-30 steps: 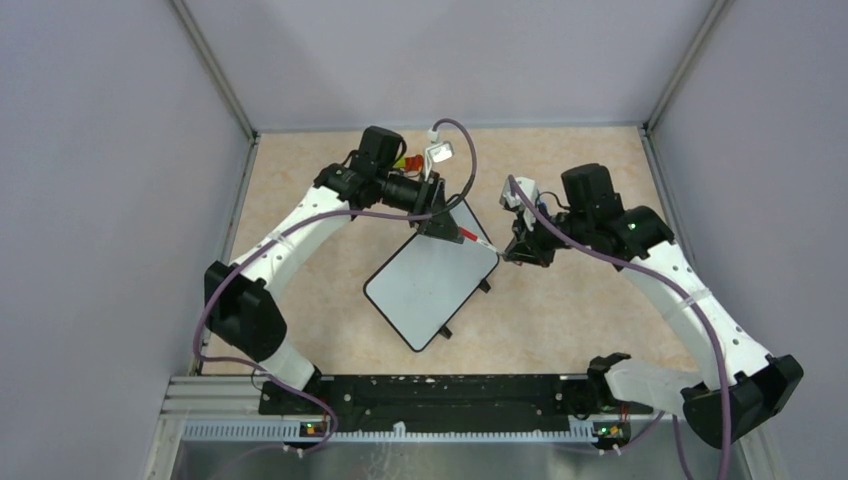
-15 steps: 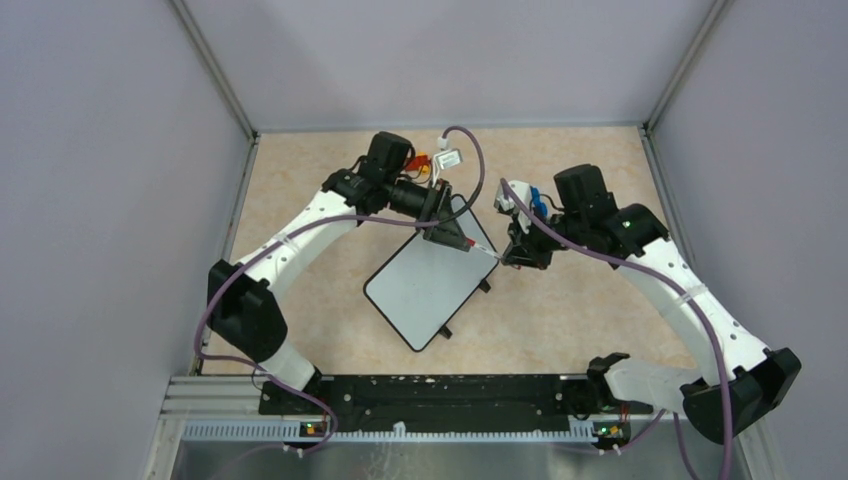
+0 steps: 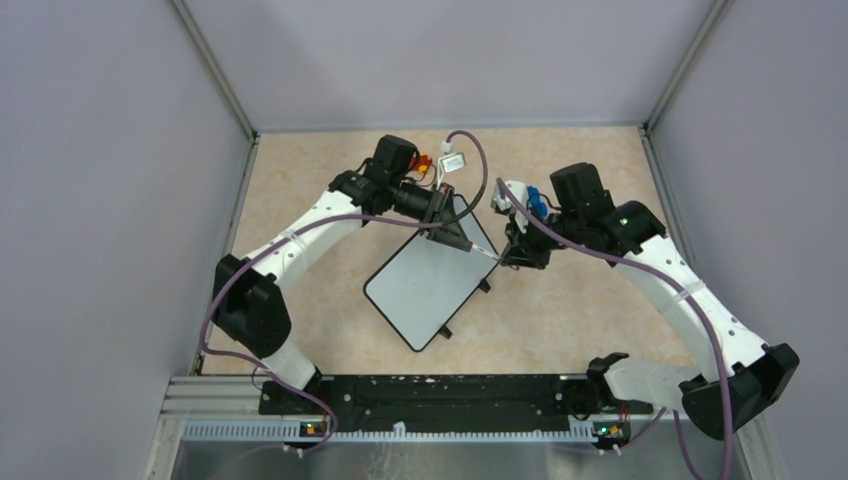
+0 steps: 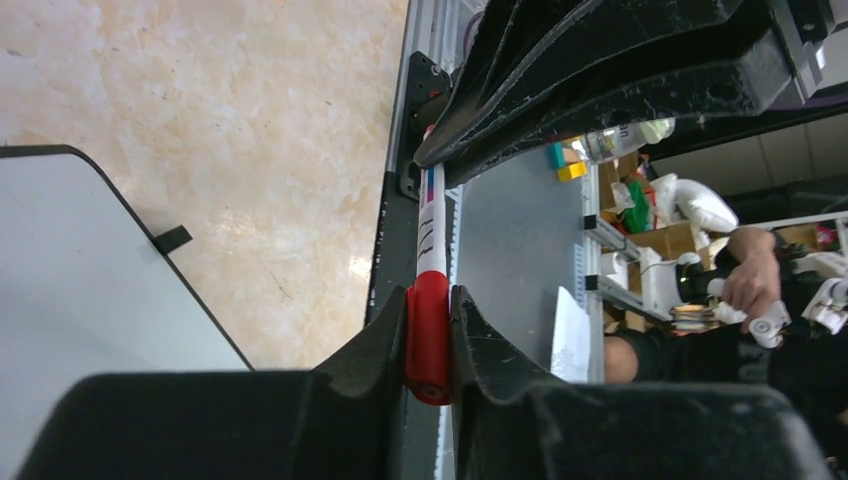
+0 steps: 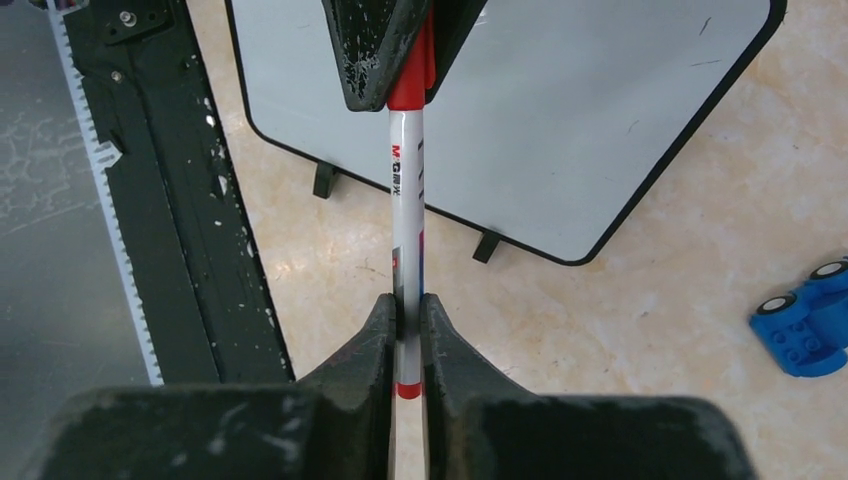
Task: Write a sentence on the whiteboard
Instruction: Pass from the right arm to the left, then open the pen cap of the whiteboard marker, then place the pen cap at the center of the board, then hold the whiteboard at the center of the board.
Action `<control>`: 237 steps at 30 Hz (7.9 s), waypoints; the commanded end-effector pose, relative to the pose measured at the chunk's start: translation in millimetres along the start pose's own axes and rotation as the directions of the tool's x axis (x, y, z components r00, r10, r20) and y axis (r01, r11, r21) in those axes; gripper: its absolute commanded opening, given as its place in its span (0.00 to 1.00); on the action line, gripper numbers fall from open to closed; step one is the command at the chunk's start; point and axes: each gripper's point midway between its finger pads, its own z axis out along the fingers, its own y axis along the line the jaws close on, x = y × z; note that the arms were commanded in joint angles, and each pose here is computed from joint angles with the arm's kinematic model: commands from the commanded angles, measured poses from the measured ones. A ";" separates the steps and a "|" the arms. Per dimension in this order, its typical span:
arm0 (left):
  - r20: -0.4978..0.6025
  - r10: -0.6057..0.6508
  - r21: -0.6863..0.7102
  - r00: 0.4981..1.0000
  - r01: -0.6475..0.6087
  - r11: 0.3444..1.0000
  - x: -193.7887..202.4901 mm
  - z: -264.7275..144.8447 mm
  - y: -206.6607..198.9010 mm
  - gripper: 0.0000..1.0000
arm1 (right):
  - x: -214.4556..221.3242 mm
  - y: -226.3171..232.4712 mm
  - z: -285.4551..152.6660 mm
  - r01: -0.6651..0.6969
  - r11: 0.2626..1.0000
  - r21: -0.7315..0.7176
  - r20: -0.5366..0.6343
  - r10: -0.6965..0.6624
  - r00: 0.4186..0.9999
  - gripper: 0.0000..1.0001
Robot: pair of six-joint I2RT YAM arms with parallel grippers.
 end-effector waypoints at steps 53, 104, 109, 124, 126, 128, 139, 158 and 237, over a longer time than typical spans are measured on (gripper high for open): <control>0.512 0.134 0.113 0.848 -0.221 0.969 -74.5 -71.3 -56.8 0.00 | -168.8 7.3 -37.7 -0.324 0.847 -0.422 0.470 0.510 0.720 0.37; 0.602 0.120 -0.095 0.789 -0.078 0.992 -64.5 -166.0 -5.6 0.00 | -130.6 -40.0 -71.0 -0.435 0.860 -0.268 0.534 0.508 0.676 0.00; 0.502 0.253 -0.420 0.827 -0.022 0.907 -56.5 -203.5 43.3 0.00 | -105.2 -45.4 -70.2 -0.449 0.869 -0.206 0.511 0.487 0.709 0.00; 0.113 0.014 -0.921 0.994 0.099 0.376 71.7 -285.3 167.6 0.00 | -32.0 -46.8 -47.3 -0.419 0.906 -0.058 0.395 0.407 0.824 0.00; 0.054 -0.037 -0.944 0.998 0.063 0.323 90.5 -292.9 181.3 0.02 | -25.5 -48.3 -43.3 -0.407 0.912 -0.048 0.386 0.393 0.835 0.00; 0.016 -0.100 -0.957 0.995 0.045 0.286 110.6 -297.4 193.1 0.03 | -20.1 -50.0 -39.4 -0.404 0.914 -0.042 0.377 0.389 0.841 0.00; -0.079 -0.323 -0.933 0.943 0.044 0.356 184.3 -267.3 240.0 0.13 | -3.0 -53.7 -27.1 -0.394 0.919 -0.033 0.354 0.379 0.855 0.00; -0.194 -0.400 -0.926 0.896 -0.032 0.377 216.9 -234.5 266.5 0.20 | -4.1 -47.7 -30.4 -0.389 0.920 -0.038 0.357 0.376 0.855 0.00; 0.054 0.046 -0.295 0.997 -0.028 0.955 30.1 -87.6 76.5 0.69 | -53.9 -8.0 28.0 0.092 0.994 -0.053 0.169 -0.082 0.982 0.00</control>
